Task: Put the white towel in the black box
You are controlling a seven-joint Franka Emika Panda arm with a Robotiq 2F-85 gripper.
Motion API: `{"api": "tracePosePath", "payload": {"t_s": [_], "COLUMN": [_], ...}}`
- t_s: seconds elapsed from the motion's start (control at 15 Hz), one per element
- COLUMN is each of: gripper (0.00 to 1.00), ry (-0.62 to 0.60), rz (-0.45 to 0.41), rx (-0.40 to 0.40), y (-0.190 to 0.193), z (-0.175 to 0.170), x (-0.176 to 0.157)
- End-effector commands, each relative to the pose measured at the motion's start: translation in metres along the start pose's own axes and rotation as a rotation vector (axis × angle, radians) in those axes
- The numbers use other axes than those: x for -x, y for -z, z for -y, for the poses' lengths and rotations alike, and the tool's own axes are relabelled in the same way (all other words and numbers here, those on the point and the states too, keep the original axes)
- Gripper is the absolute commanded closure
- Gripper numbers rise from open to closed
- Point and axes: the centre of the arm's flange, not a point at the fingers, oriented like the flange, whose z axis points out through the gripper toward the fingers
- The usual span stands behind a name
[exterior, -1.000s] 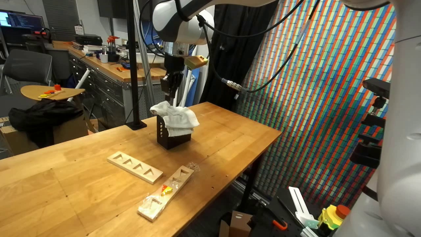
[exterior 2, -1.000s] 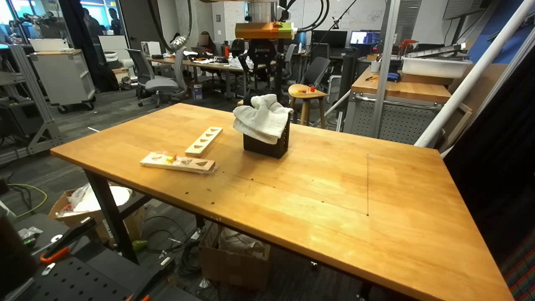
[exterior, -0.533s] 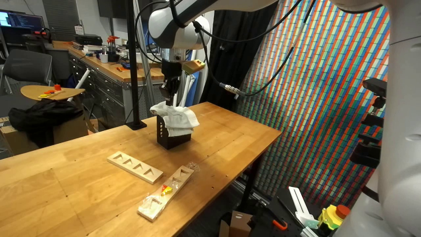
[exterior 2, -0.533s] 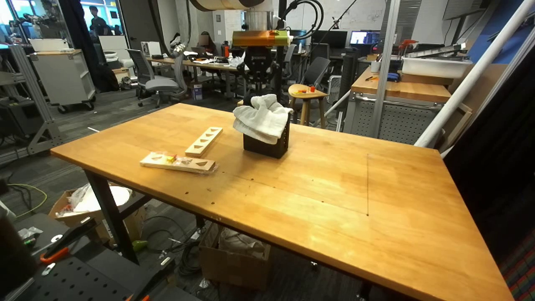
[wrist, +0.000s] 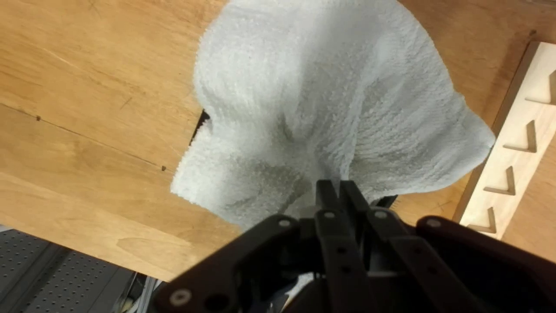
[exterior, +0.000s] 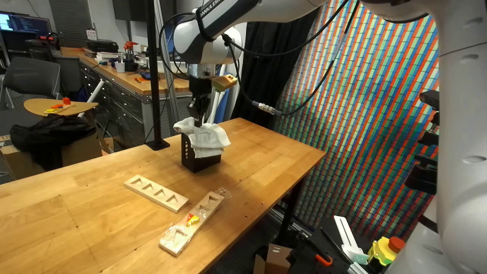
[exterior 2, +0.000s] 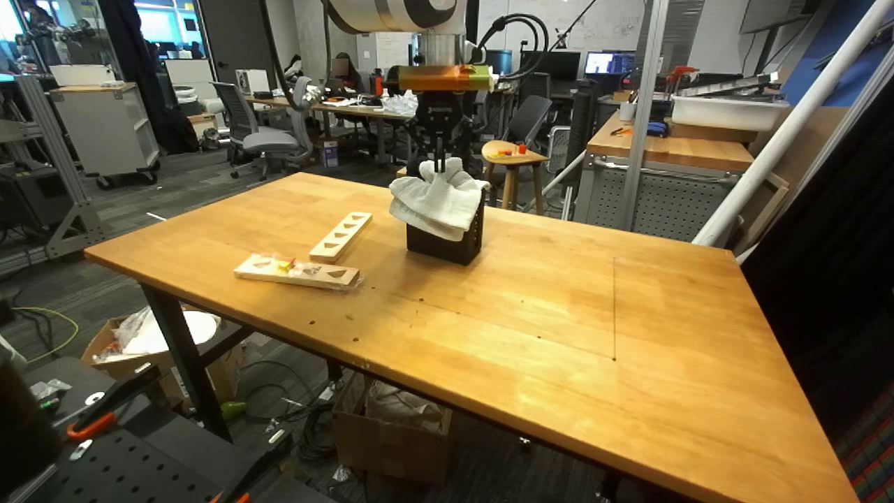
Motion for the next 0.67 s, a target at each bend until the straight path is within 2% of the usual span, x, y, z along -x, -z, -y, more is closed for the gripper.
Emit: {"api": "tracePosePath", "payload": {"t_s": [0.0,0.6], "gripper": [0.88,0.89], "ry": [0.015,0.020], "rz": [0.000,0.008], "rx": [-0.005,-0.088], "y": [-0.008,-0.052], "z": [-0.018,-0.021], "x": [-0.008,-0.014]}}
